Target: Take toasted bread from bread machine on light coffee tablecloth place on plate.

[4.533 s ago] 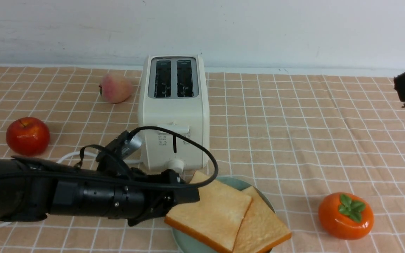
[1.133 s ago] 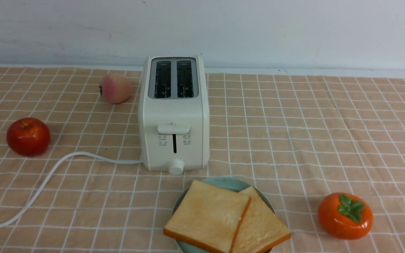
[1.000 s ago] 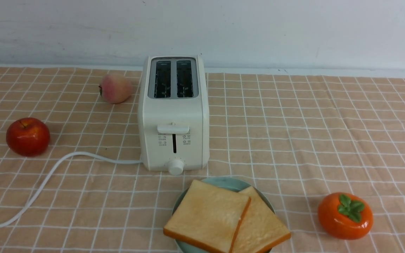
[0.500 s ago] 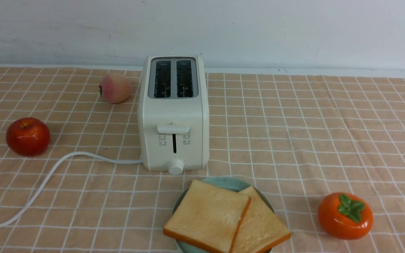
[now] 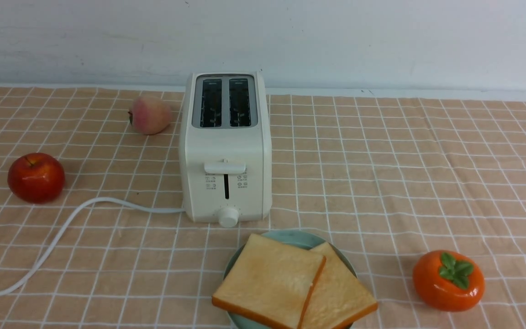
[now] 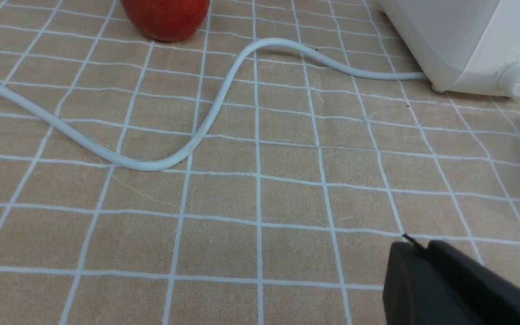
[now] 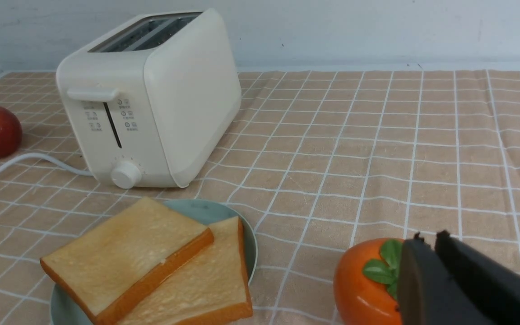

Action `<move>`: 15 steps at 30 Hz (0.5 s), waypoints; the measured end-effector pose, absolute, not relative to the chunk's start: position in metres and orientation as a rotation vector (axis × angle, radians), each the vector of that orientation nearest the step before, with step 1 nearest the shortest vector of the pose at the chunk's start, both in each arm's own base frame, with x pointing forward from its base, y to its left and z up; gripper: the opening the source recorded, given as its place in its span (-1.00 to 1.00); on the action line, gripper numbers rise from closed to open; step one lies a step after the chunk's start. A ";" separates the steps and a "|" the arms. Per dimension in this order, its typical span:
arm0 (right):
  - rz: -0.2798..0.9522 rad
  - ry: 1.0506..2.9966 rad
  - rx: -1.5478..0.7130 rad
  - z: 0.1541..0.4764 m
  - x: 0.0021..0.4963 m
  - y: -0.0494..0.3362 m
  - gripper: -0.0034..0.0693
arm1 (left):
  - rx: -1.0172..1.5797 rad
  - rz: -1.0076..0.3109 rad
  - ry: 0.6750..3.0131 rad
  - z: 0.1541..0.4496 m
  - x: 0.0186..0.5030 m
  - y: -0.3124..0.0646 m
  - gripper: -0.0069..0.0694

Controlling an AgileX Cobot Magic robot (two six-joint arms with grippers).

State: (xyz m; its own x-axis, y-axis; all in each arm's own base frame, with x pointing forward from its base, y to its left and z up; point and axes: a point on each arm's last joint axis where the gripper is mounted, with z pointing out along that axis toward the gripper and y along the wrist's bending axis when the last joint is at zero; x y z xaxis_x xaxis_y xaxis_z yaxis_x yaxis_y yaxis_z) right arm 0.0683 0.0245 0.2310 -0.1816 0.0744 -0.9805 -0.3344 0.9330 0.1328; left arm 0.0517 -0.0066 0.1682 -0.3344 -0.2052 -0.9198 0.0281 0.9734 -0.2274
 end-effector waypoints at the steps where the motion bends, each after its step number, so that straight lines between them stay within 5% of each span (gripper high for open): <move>1: 0.369 1.718 -0.198 0.231 0.068 0.024 -0.79 | -0.128 -0.238 1.899 0.168 0.052 -0.007 -0.74; 15: 0.249 1.699 -0.104 0.225 0.059 0.010 -0.73 | -0.128 -0.238 1.899 0.168 0.052 -0.007 -0.70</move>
State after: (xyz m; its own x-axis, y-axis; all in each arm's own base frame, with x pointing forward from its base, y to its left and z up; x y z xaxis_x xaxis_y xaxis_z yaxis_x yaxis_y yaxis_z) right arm 0.0593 0.0101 0.2251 -0.1445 0.0746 -0.9867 -0.2112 0.9718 0.1045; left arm 0.0517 -0.0066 0.1682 -0.3344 -0.2052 -0.9198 0.0281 0.9734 -0.2274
